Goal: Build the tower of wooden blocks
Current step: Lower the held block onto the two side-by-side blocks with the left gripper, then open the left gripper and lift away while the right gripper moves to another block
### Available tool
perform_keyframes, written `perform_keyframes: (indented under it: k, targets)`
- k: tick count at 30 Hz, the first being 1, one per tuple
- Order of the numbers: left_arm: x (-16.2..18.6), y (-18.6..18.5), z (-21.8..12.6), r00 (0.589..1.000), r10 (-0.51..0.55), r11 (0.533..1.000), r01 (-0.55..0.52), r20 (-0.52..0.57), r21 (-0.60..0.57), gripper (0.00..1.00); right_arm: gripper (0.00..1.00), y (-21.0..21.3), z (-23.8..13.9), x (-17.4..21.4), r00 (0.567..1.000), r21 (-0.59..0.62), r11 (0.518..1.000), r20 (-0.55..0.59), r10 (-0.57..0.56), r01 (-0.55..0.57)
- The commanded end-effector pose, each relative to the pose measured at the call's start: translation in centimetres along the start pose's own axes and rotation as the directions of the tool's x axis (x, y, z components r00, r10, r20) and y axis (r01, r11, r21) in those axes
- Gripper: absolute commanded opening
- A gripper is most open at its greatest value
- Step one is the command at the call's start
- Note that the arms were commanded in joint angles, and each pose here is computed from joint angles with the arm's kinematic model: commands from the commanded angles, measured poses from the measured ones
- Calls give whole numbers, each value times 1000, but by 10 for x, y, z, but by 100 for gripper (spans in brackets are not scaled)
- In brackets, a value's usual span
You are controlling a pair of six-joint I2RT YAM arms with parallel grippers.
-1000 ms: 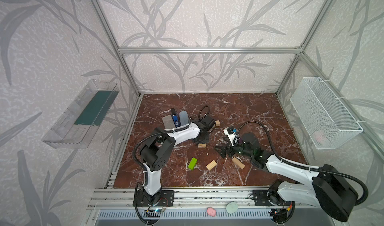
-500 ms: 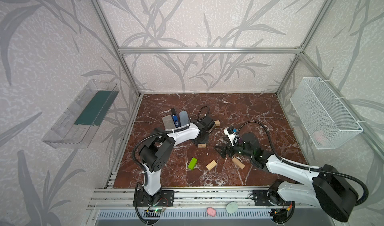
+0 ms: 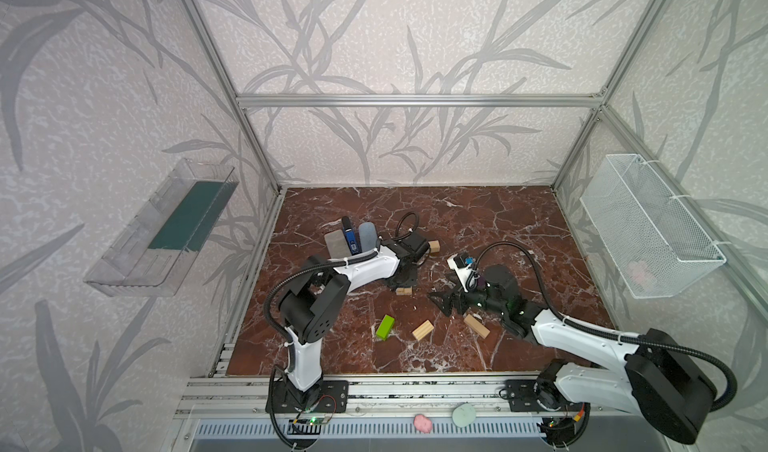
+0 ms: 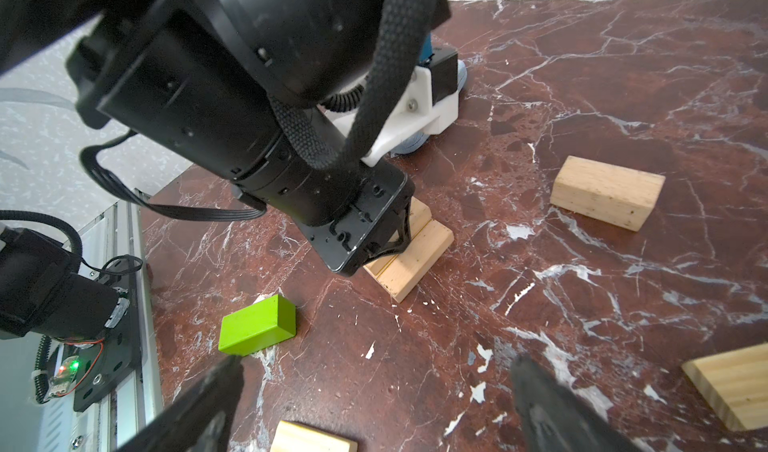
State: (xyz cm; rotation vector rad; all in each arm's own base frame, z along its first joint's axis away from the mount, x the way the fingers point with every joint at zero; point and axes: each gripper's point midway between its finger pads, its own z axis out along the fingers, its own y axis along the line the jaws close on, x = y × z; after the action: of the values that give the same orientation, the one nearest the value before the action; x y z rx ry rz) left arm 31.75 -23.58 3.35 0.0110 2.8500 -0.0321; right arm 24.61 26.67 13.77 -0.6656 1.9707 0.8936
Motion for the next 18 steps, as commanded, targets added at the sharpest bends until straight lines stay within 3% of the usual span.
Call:
perform_keyframes:
  k: [1, 10, 18]
  targets:
    - [-3, 1, -6, 1000, -6, 1000, 6, 12, -13, 26, 99, -1, -3, -2, 1000, 8, 1000, 11, -12, 12]
    - [-3, -1, -5, 1000, -4, 1000, 4, 5, -8, 27, 99, -1, -3, -2, 1000, 5, 1000, 10, -13, 13]
    - [-7, -1, -12, 1000, -6, 1000, 6, 23, -1, 37, 99, -1, -3, -2, 1000, 5, 1000, 10, -12, 12]
